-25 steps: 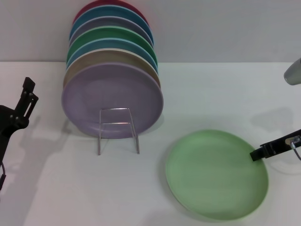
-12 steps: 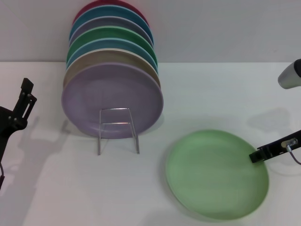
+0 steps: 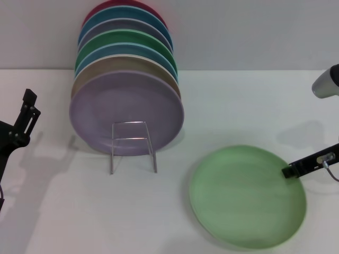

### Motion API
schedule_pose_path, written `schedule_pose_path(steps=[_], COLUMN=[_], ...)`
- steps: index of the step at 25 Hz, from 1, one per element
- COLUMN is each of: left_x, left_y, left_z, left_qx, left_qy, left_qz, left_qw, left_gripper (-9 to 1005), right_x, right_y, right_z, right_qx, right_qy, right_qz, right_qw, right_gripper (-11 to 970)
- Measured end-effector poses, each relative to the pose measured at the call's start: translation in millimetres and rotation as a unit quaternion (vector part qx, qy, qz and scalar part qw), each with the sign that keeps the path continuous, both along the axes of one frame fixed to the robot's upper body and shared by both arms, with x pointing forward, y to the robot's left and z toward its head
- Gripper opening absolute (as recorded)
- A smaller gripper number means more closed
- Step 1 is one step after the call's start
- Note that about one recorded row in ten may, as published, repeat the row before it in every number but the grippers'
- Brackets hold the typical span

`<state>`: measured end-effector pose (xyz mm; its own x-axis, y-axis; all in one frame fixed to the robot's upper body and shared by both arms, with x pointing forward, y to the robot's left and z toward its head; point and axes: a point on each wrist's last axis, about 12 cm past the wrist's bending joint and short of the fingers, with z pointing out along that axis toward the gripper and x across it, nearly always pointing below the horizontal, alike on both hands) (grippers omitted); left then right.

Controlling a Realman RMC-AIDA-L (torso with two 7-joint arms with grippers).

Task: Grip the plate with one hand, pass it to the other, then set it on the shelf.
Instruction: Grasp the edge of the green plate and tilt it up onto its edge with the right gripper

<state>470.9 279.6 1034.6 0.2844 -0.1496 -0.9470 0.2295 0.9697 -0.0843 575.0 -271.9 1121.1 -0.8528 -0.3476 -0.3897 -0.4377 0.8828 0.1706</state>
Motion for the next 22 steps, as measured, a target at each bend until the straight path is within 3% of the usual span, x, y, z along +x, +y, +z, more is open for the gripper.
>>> schedule_pose_path(steps=[13,22], left_x=[-0.1,-0.4], left_y=[0.2,0.0], left_z=[0.4,1.7], left_qx=[0.001,-0.001], left_qy=[-0.002,-0.008], left_qz=[0.001,0.000], left_qw=[1.000,1.000], left_gripper=[782,780], right_x=[-0.6,-2.8], right_y=[-8.0,-7.7], right_z=[35.1,62.5], right_qx=[-0.007,-0.028], right_qy=[-0.120,-0.237], right_qz=[0.001,-0.006], right_qw=[0.993,0.971], right_gripper=[25,20])
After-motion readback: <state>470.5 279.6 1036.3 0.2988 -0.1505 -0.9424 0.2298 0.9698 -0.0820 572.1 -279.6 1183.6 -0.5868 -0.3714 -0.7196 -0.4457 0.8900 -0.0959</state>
